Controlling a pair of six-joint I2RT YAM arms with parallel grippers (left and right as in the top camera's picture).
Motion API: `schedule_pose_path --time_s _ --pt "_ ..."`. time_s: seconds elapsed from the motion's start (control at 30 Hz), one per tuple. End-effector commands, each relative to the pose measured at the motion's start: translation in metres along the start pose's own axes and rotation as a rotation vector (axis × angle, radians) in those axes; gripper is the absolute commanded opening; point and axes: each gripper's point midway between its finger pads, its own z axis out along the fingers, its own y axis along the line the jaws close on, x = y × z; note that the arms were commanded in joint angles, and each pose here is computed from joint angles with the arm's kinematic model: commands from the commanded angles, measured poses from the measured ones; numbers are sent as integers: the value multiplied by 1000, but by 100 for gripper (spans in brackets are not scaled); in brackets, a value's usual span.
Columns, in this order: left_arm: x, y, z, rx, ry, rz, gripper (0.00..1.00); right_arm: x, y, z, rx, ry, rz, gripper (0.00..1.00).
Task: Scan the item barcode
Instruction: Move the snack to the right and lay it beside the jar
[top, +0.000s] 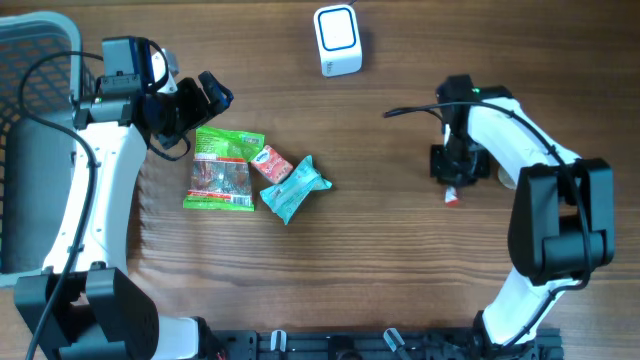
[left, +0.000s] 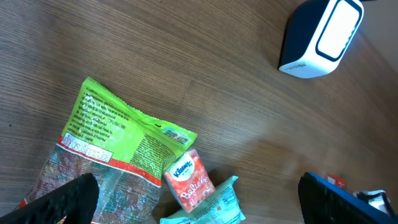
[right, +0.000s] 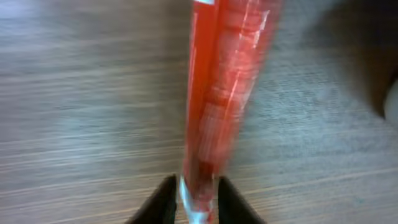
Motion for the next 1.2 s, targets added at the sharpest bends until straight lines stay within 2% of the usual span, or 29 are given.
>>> schedule_pose_path --time_s 0.0,0.07,0.17,0.23,0.27,0.37,0.4,0.43,0.5,0.8,1.03,1.17 --pt "0 2 2 -6 4 14 100 -6 -8 -1 12 -14 20 57" --pt "0 2 2 -6 3 15 100 -10 -13 -8 32 -29 24 64" --pt "0 2 2 -6 4 14 100 -17 -13 -27 25 -53 -1 63" --pt "0 2 2 -6 4 14 100 -18 -6 -39 -19 -57 -2 59" --pt "0 2 2 -6 4 14 100 -18 -1 -42 -54 -51 3 56" --pt "0 2 2 -6 4 14 100 -10 23 -44 -194 -13 3 29" --pt "0 2 2 -6 3 15 100 -8 26 -43 -208 -6 4 17" --pt "0 2 2 -6 4 14 100 -8 25 -40 -206 -4 12 9" --pt "0 2 2 -6 4 14 100 -8 22 -34 -181 -8 35 4" --pt "0 2 2 -6 4 14 100 -25 17 16 -140 -131 91 4" --pt "0 2 2 -6 3 15 100 -24 -41 11 178 -186 188 4" --pt "0 2 2 -6 3 15 100 -25 -50 3 222 -206 188 4"
